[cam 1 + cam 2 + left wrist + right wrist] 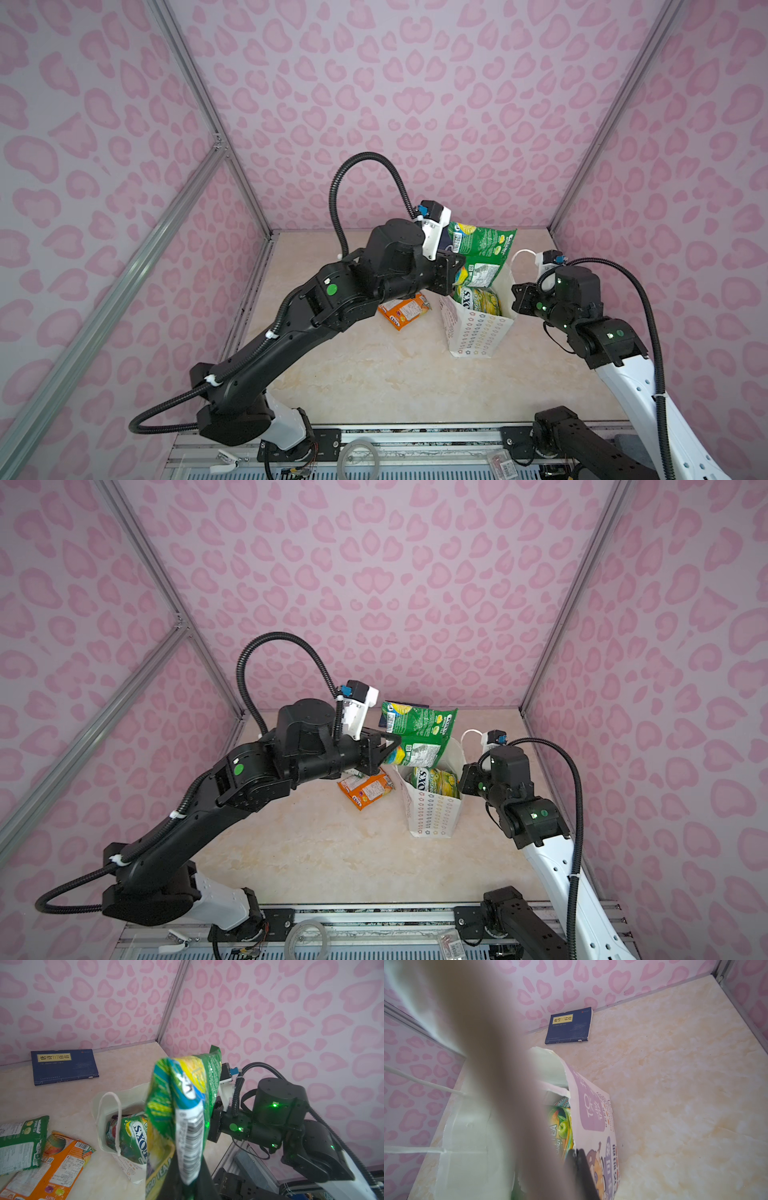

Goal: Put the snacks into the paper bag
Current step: 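Lower the green packet into the bag held by the right gripper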

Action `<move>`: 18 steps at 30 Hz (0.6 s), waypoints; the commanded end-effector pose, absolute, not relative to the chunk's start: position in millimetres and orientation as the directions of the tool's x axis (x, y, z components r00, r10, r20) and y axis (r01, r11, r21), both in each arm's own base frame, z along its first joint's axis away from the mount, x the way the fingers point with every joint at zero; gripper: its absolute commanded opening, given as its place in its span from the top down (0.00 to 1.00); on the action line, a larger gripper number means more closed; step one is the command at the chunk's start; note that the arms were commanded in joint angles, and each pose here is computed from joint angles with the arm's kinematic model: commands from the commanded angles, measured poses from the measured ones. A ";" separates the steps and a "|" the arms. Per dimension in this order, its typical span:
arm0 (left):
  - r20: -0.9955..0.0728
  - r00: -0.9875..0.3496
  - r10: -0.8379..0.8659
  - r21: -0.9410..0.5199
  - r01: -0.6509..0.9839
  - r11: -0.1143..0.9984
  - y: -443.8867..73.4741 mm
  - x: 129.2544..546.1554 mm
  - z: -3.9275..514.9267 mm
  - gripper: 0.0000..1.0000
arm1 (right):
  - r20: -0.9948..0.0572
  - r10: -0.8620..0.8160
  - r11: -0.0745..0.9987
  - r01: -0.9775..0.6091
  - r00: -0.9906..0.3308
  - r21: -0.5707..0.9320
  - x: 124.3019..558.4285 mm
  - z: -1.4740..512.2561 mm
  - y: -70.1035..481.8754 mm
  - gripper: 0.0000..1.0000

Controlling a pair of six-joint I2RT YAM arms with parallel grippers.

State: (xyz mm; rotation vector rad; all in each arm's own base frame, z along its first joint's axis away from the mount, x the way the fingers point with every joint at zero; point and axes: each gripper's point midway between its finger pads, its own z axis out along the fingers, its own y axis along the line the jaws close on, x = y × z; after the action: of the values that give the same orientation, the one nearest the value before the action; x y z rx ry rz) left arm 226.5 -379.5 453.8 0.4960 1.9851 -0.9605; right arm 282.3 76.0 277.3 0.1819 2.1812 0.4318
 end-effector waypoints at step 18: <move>-0.738 -0.628 0.246 -0.191 0.545 0.817 -435.2 276.1 324.9 0.97 | -0.749 0.283 0.930 -0.021 -0.599 0.368 279.8 276.8 74.5 1.00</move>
State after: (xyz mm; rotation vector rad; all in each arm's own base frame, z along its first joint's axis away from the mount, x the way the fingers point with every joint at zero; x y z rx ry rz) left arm 273.0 -435.3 333.4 0.5730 2.2392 -0.5651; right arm 277.1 74.7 275.5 0.1910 2.1853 0.4346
